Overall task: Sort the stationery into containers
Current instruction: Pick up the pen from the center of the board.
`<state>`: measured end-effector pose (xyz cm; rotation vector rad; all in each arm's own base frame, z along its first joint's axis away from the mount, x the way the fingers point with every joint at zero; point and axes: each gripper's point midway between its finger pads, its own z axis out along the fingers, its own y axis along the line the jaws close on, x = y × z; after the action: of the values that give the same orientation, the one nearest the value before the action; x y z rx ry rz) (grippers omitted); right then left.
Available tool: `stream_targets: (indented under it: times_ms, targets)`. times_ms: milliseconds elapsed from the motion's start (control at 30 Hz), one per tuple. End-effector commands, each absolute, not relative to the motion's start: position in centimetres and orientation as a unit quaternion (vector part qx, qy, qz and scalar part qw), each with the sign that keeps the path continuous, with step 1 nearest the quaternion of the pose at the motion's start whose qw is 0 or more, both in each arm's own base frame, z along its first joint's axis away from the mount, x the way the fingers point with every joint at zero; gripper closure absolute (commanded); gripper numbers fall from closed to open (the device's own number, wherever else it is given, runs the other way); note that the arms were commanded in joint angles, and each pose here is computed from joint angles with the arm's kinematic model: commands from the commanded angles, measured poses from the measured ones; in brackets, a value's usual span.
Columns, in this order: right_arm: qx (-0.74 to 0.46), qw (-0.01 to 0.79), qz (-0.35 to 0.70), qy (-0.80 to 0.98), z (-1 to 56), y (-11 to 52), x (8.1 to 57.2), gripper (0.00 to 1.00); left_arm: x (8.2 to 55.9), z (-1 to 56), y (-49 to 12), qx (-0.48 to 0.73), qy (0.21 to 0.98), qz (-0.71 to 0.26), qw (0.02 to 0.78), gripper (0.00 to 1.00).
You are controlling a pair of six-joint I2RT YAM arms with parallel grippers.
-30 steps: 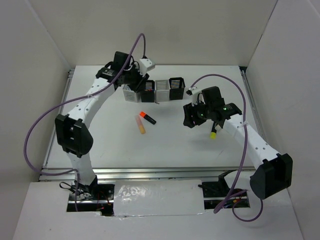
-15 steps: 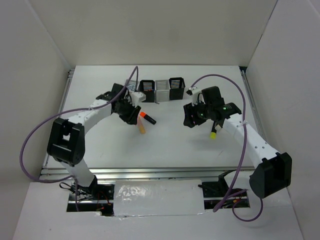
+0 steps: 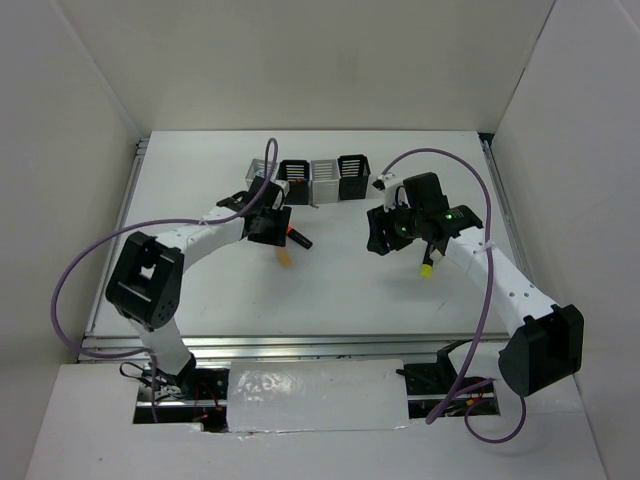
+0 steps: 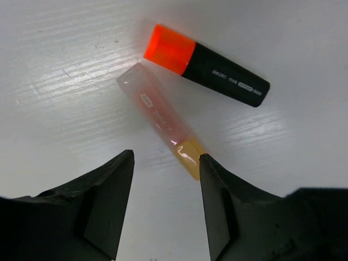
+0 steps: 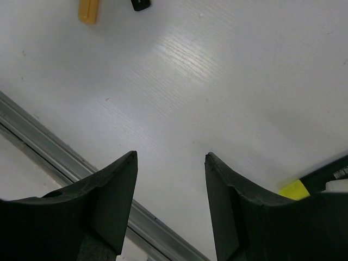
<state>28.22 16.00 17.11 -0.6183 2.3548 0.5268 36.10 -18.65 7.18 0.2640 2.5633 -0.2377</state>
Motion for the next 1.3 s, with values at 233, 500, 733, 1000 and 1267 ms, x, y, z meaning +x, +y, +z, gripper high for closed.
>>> stream_targets:
  times_ms: [233, 500, 733, 1000, 1267]
  targets:
    - [-0.231, 0.342, 0.195, 0.890, 17.9, 15.9, 29.3, 0.41, 36.2, 3.5, -19.3, 0.026, 0.971, -0.072, 0.226, 0.35]
    - [-0.245, 0.351, 0.200, 0.881, 18.2, 16.1, 29.0, 0.41, 34.0, 0.5, -19.1, 0.039, 0.977, -0.082, 0.191, 0.51]
    - [-0.333, 0.410, 0.167, 0.833, 19.1, 16.0, 28.4, 0.38, 32.2, 4.2, -20.0, 0.056, 0.959, -0.202, 0.192, 0.83]
    - [-0.467, 0.475, 0.098, 0.739, 23.1, 15.3, 27.5, 0.32, 27.4, 12.7, -24.0, 0.112, 0.893, -0.410, 0.147, 0.95]
    - [-0.651, 0.553, 0.062, 0.516, 28.0, 23.3, 21.6, 0.33, 26.4, 14.5, -24.0, 0.044, 0.892, -0.428, 0.136, 0.99]
